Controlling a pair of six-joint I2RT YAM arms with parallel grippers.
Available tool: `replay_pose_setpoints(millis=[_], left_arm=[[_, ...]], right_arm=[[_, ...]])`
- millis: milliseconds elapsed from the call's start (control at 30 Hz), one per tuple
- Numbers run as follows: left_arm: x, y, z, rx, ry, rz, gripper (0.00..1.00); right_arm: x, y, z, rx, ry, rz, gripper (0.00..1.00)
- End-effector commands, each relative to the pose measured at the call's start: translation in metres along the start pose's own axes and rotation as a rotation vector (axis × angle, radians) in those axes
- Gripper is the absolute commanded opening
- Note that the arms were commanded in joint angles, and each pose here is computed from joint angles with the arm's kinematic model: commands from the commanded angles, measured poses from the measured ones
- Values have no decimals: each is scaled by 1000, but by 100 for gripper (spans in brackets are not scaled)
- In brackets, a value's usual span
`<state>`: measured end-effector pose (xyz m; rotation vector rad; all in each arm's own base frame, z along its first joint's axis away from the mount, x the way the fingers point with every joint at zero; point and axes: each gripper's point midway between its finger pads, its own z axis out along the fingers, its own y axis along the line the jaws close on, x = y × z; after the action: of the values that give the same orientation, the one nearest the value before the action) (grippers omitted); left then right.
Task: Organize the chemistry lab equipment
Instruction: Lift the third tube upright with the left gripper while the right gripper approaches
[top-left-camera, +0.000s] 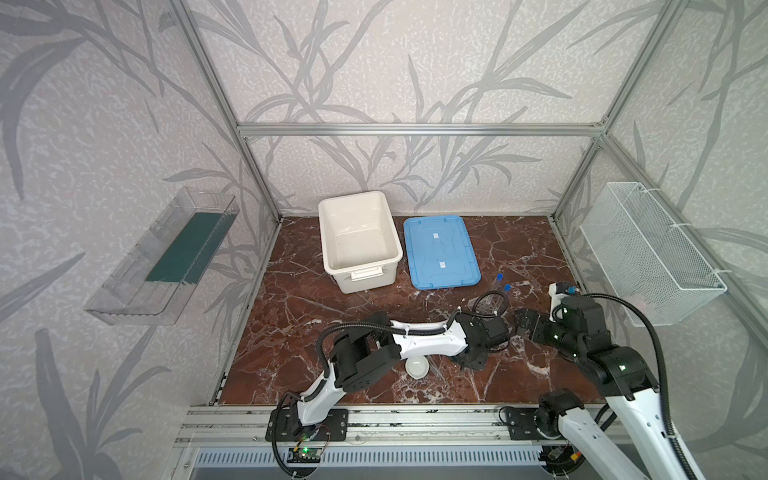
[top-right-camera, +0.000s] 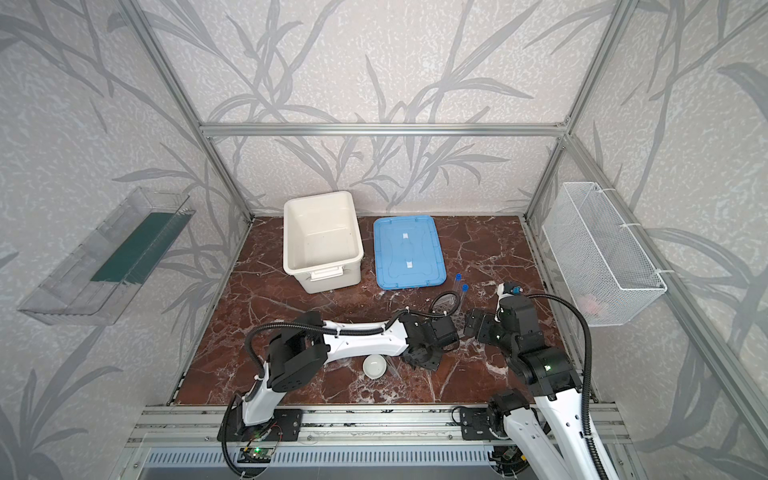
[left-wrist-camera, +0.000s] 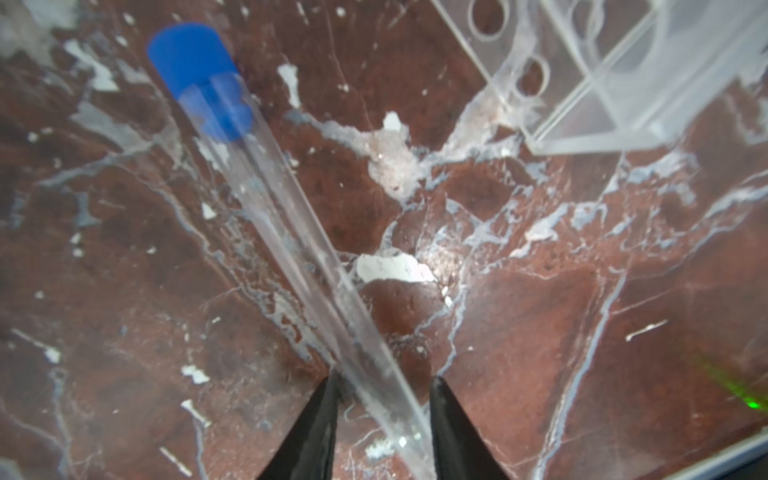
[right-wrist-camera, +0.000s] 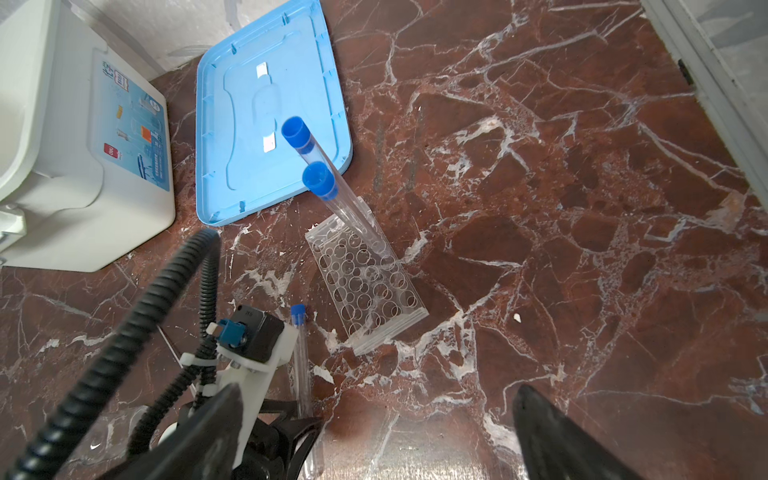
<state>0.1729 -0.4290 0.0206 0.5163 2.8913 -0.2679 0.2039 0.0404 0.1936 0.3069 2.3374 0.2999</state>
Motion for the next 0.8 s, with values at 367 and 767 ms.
replay_pose_setpoints(millis=[367,767], left_arm=[[33,36,0,-170,92,27,27],[40,25,-1,-153,102,79,20]], right_arm=[[2,-3,1,9,2,-20,99],[3,-4,0,12,-2,-16,99]])
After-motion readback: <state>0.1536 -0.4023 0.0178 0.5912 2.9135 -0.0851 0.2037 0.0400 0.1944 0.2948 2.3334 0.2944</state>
